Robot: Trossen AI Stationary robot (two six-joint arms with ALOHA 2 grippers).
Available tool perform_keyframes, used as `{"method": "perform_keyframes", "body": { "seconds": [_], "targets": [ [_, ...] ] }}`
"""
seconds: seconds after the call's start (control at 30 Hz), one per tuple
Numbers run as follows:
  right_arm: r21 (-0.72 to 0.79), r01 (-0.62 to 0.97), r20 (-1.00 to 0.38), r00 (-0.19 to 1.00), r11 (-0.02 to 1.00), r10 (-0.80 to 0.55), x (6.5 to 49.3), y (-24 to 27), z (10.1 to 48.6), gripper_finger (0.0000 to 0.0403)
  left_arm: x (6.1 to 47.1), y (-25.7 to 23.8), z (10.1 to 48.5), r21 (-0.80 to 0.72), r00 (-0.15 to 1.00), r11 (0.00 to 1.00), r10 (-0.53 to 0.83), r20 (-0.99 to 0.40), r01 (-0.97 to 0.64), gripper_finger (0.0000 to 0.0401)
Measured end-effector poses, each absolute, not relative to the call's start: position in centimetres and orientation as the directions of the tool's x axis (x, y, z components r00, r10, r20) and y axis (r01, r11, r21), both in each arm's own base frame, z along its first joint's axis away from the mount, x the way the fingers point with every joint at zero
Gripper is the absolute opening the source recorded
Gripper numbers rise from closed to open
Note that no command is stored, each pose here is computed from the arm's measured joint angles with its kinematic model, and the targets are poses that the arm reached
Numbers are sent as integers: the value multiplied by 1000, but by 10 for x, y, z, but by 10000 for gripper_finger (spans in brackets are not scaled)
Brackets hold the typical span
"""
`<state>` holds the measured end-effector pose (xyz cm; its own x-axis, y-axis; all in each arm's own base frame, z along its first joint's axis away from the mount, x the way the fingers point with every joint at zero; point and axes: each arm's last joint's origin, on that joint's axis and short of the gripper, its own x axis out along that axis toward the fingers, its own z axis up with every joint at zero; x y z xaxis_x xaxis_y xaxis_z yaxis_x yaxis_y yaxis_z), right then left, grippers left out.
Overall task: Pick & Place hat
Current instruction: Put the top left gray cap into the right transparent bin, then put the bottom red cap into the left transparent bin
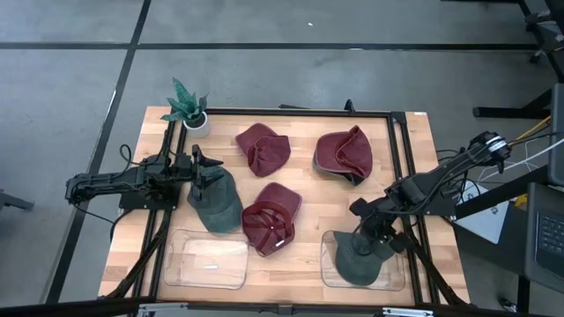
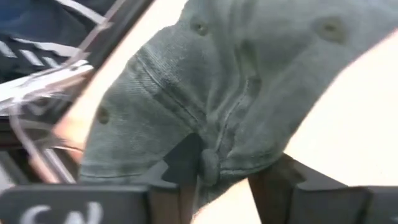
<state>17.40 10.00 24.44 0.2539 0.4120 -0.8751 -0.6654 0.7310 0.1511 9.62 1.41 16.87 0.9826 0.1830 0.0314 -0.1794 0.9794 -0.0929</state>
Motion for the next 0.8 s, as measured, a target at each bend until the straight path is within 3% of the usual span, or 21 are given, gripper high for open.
{"method": "perform_keyframes", "body": {
  "seconds": [0.37, 0.8],
  "targets": [
    [83, -644, -896, 286, 760, 340, 157, 89, 254, 227, 96, 14, 169, -93, 983, 979, 183, 31, -179, 210],
    [-119, -449, -873, 472, 886, 121, 145, 73, 280, 240, 96, 14, 169, -93, 983, 979, 183, 31, -180, 210]
  ]
}}
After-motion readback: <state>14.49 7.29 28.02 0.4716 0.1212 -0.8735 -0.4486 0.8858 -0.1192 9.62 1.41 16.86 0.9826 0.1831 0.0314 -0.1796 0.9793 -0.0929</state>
